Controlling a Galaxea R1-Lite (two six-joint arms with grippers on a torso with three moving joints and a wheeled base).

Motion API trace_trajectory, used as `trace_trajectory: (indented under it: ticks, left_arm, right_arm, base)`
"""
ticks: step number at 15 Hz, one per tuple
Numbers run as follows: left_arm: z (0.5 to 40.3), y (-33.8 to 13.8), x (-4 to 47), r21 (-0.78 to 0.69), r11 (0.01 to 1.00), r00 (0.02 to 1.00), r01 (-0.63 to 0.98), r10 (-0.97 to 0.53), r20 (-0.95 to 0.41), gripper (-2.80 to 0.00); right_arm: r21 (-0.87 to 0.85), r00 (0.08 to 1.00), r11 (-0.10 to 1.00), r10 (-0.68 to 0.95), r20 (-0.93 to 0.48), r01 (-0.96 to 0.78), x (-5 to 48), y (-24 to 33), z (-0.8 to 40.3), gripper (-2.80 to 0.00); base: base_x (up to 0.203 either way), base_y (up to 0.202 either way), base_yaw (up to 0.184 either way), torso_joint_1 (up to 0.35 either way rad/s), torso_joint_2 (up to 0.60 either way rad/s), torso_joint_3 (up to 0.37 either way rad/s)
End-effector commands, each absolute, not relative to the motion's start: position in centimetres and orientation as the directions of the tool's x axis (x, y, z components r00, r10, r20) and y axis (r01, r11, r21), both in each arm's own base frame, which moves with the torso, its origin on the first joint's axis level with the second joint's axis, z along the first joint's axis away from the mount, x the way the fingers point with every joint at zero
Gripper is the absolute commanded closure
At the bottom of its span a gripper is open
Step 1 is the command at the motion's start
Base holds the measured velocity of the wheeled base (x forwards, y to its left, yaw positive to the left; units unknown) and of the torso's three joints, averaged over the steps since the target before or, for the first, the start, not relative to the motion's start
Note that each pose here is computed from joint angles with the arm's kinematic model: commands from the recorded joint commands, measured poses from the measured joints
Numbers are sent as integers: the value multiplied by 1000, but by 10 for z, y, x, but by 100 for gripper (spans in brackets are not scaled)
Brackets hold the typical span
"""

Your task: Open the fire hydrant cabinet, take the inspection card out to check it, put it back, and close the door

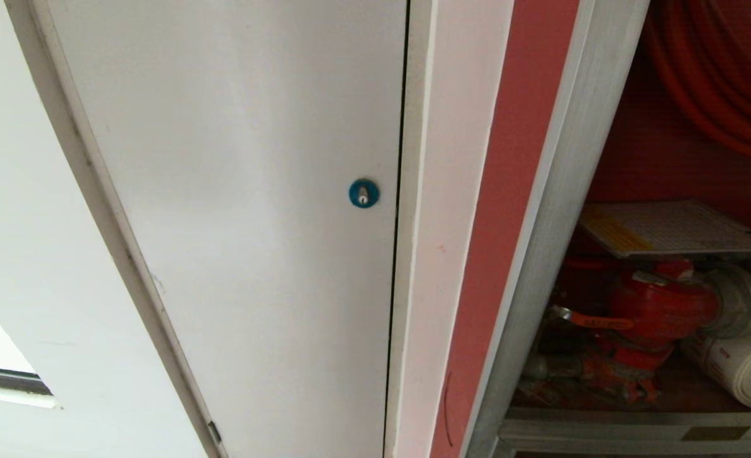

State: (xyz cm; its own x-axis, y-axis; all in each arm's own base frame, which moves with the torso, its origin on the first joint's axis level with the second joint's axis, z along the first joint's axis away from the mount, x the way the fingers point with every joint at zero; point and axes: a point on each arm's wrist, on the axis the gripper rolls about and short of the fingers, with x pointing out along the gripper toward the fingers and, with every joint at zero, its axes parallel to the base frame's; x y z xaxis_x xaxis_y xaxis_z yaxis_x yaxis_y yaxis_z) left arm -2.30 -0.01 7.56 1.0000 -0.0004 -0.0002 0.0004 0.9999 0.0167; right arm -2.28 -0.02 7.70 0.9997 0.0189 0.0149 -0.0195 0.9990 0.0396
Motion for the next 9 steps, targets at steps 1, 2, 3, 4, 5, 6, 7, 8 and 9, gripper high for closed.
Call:
trace_trajectory:
  ticks: [1,2,3,4,5,6,7,8,9]
  left_arm:
    - [76,0,-23,17,1000,1000,0,0,-2,0]
    - [76,0,-23,17,1000,1000,0,0,-1,0]
    - [76,0,-23,17,1000,1000,0,0,0,0]
    - [76,0,-23,17,1000,1000,0,0,-1,0]
    - [76,0,-23,17,1000,1000,0,0,-2,0]
    - [76,0,-23,16,1000,1000,0,0,0,0]
    - [76,0,-23,9,1000,1000,0,0,-1,0]
    - [76,0,-23,4,1000,1000,-1,1,-1,0]
    - [76,0,-23,2,1000,1000,-1,1,0,0]
  right_arm:
    - [40,1000,999,20,9,-20,-22,0,76,0]
    - [40,1000,999,20,9,-20,-22,0,76,0]
    - [40,1000,999,20,9,-20,-22,0,76,0]
    - [40,1000,999,20,9,-20,-22,0,76,0]
    - [40,1000,999,20,9,-20,-22,0,76,0]
    - [40,1000,999,20,9,-20,-22,0,76,0]
    - [40,1000,999,20,9,-20,-22,0,76,0]
    - [40,1000,999,20,9,-20,-22,0,76,0]
    - [40,1000,999,20,9,-20,-22,0,76,0]
  base:
    - [0,0,0,0,0,0]
    - [0,0,0,0,0,0]
    - [0,0,0,0,0,0]
    - [0,0,0,0,0,0]
    - [0,0,0,0,0,0]
    - [-146,0,-3,24,7,-1]
    - [-185,0,1,0,6,1]
    - [-197,0,-1,-12,-2,2]
    - [-205,0,2,-7,2,7]
